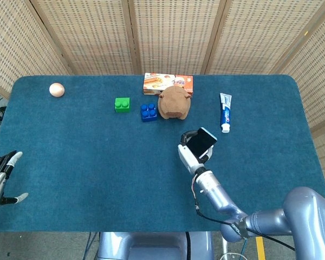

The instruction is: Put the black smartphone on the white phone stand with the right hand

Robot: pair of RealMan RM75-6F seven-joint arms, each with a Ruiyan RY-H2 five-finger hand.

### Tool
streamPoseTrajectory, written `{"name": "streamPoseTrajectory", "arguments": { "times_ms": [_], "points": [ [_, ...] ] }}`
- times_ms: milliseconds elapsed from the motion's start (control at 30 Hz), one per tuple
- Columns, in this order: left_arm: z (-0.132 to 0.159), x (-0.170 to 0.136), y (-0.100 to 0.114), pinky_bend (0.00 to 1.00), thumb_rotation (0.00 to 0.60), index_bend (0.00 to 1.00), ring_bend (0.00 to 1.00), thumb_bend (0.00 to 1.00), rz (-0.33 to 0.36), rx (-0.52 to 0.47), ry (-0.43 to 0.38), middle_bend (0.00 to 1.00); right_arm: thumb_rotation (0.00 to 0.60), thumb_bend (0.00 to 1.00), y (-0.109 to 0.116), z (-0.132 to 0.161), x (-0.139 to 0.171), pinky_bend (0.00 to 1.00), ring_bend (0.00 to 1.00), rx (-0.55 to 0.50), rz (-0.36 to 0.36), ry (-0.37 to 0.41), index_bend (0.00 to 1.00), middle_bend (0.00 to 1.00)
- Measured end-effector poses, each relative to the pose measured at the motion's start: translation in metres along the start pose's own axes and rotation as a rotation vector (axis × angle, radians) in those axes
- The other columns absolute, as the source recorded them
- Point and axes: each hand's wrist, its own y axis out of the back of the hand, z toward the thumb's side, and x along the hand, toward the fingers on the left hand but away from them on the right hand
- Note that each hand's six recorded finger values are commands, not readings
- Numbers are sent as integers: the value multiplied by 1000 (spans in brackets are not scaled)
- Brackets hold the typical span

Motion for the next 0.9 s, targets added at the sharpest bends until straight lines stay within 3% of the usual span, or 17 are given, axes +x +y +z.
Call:
{"name": "streamPoseTrajectory", "arguments": {
  "times_ms": [400, 900],
  "points": [
    [0, -1, 1, 0, 600, 0, 0, 0, 2, -3, -1, 0, 600, 517, 15, 14, 1, 433, 454, 84, -13, -9, 560, 493],
    [-1, -1, 1, 0, 600, 0, 0, 0, 0, -4, -4, 0, 600, 509, 19, 27, 6, 433, 377, 134, -52, -9, 560, 419]
  ]
}}
